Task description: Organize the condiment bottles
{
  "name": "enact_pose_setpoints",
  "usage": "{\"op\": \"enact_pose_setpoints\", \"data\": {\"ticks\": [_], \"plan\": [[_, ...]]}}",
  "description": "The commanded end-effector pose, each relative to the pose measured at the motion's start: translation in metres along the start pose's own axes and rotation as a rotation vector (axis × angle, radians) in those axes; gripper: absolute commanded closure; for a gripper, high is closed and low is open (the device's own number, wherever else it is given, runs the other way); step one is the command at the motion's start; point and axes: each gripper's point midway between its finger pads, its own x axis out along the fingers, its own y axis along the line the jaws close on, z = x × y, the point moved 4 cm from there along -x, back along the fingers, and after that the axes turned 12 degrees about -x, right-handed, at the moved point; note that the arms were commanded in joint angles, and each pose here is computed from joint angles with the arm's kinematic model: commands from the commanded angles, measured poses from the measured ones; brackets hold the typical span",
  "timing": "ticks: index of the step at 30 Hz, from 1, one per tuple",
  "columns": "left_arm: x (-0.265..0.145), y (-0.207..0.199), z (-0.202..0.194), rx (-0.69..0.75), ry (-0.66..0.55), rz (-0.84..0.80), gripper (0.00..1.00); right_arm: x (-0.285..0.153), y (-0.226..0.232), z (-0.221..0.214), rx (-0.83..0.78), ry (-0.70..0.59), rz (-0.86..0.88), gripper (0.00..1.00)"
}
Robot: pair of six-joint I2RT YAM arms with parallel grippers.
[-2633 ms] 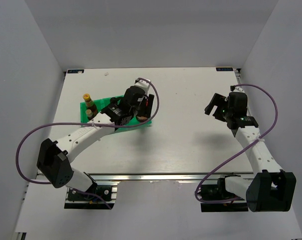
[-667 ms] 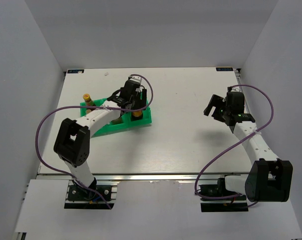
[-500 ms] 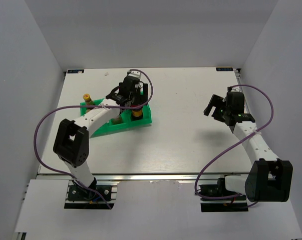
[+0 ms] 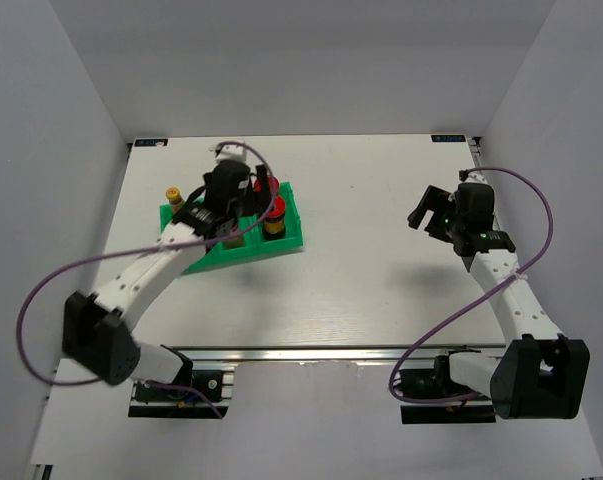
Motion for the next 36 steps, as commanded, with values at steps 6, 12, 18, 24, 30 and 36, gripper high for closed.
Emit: {"op": "enact_pose_setpoints", "data": {"ticks": [6,12,18,24,30,36], "plan": [[-0.082,0.047,-0.007,-0.197,-0.11,0.019,0.02,-0.01,0.002,0.023,0.051,-0.079,-0.006,0.11],[-0.082,0.052,-0.009,-0.198,-0.115,0.046,0.02,-0.015,0.009,0.024,0.061,-0.083,0.041,0.1],[-0.078,0.058,-0.003,-0.196,-0.145,0.111,0.02,-0.028,0.002,0.021,0.073,-0.132,-0.011,0.11],[-0.082,0.059,0.002,-0.192,-0.166,0.11,0.02,-0.044,-0.005,0.019,0.073,-0.201,-0.055,0.11],[-0.083,0.062,0.0,-0.194,-0.173,0.112,0.02,-0.05,-0.004,0.022,0.067,-0.227,-0.047,0.11],[-0.082,0.062,0.0,-0.188,-0.167,0.123,0.02,-0.049,-0.005,0.019,0.06,-0.217,-0.053,0.11]]}}
